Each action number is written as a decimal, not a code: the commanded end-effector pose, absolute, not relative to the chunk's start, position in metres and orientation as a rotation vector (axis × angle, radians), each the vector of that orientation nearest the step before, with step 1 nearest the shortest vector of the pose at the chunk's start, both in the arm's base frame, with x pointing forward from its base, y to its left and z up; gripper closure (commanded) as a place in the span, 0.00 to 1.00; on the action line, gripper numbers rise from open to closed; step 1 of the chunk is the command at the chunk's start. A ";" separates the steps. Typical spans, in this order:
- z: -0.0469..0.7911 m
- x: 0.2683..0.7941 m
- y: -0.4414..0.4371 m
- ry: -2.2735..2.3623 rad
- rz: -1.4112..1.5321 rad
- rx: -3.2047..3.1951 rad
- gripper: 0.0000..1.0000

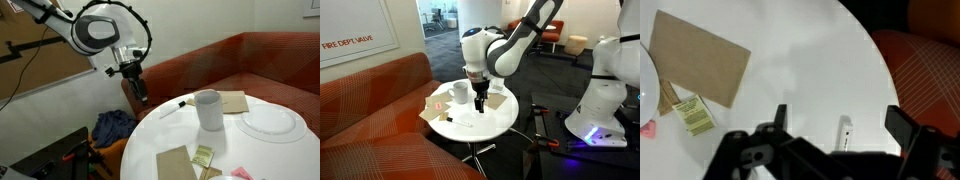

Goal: Pick up the black and white marker and put it in the mug

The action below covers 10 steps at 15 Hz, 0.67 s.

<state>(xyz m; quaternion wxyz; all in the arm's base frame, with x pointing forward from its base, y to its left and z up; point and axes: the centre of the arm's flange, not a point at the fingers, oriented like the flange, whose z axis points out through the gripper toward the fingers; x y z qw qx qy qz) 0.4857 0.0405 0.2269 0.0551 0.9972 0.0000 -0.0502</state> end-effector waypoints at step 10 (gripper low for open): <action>0.166 0.522 0.037 -0.004 -0.103 3.009 0.00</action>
